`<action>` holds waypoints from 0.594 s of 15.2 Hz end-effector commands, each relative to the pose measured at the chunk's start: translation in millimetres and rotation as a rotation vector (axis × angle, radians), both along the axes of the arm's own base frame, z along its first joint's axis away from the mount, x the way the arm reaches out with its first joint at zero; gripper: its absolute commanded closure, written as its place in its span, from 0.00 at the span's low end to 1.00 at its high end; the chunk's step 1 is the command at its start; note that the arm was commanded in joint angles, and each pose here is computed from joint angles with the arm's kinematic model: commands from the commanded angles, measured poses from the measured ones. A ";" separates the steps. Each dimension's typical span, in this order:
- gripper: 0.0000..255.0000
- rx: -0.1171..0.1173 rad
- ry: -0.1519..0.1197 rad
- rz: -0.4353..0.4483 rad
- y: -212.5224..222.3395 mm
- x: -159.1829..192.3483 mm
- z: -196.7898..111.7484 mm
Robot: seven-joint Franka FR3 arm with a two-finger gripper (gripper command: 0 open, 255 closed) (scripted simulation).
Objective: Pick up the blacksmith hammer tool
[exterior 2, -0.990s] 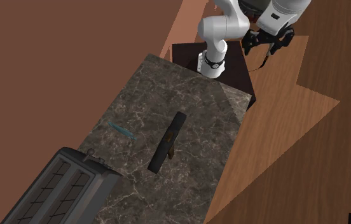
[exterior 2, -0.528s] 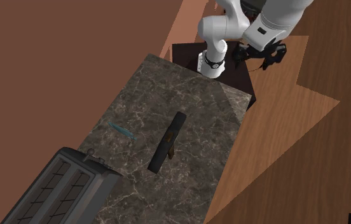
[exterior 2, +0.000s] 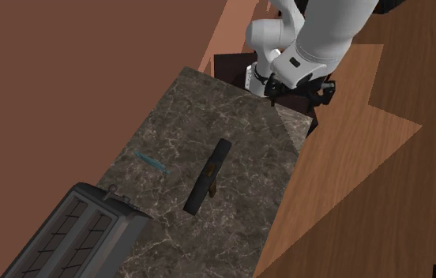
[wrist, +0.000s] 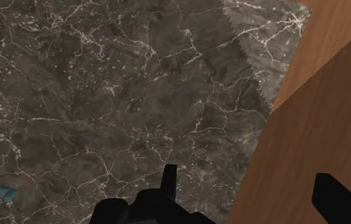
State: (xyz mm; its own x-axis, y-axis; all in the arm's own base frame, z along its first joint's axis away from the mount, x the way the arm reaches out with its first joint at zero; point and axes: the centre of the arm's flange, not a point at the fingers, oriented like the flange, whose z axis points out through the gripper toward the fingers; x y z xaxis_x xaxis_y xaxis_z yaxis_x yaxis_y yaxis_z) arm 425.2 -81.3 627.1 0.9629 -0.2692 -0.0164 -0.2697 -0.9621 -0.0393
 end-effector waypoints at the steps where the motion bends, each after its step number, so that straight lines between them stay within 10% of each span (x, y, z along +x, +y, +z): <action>1: 0.00 -0.004 -0.007 -0.029 -19.6 17.0 1.9; 9: 0.00 -0.015 -0.035 -0.144 -100.7 76.0 12.8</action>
